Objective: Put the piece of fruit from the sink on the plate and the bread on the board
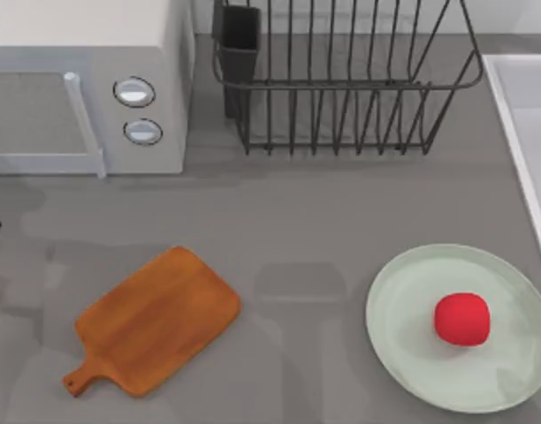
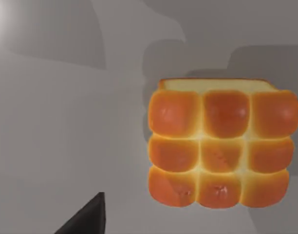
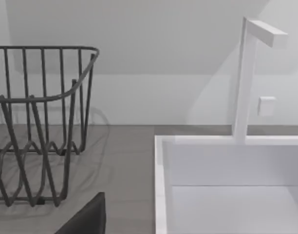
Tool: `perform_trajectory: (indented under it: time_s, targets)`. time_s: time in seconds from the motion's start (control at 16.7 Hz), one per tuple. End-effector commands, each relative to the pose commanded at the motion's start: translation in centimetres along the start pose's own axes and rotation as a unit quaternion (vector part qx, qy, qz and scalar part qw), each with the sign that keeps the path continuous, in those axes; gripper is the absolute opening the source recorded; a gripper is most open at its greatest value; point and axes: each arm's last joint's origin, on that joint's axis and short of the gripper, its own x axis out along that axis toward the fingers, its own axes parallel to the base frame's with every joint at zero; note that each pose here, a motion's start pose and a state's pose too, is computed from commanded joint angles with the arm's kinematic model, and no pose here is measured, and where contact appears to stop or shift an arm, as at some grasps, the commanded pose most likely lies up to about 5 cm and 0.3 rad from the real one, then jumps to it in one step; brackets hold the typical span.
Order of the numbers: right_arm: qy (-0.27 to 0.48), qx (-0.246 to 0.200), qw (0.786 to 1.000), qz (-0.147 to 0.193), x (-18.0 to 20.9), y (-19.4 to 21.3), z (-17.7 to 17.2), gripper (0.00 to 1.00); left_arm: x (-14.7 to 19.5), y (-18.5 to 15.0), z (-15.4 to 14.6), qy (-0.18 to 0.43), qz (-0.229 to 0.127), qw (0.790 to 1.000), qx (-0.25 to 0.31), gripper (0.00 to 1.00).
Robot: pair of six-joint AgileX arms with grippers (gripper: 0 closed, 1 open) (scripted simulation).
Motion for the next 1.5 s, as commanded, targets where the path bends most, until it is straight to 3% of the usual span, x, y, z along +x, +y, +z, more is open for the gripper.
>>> perform_trajectory:
  time_s: [0.48, 0.96, 1.2, 1.5]
  targets:
    - [0.000, 0.000, 1.000, 0.000, 0.0, 0.0, 0.0, 1.00, 0.6, 0.4, 0.6, 0.015, -0.007, 1.000, 0.005, 1.00]
    - [0.000, 0.000, 1.000, 0.000, 0.0, 0.0, 0.0, 1.00, 7.1, 0.4, 0.4, 0.014, -0.007, 1.000, 0.003, 1.00]
    - [0.000, 0.000, 1.000, 0.000, 0.0, 0.0, 0.0, 1.00, 7.5, 0.4, 0.4, 0.015, -0.008, 1.000, 0.003, 1.00]
    - [0.000, 0.000, 1.000, 0.000, 0.0, 0.0, 0.0, 1.00, 7.5, 0.4, 0.4, 0.015, -0.008, 1.000, 0.003, 0.62]
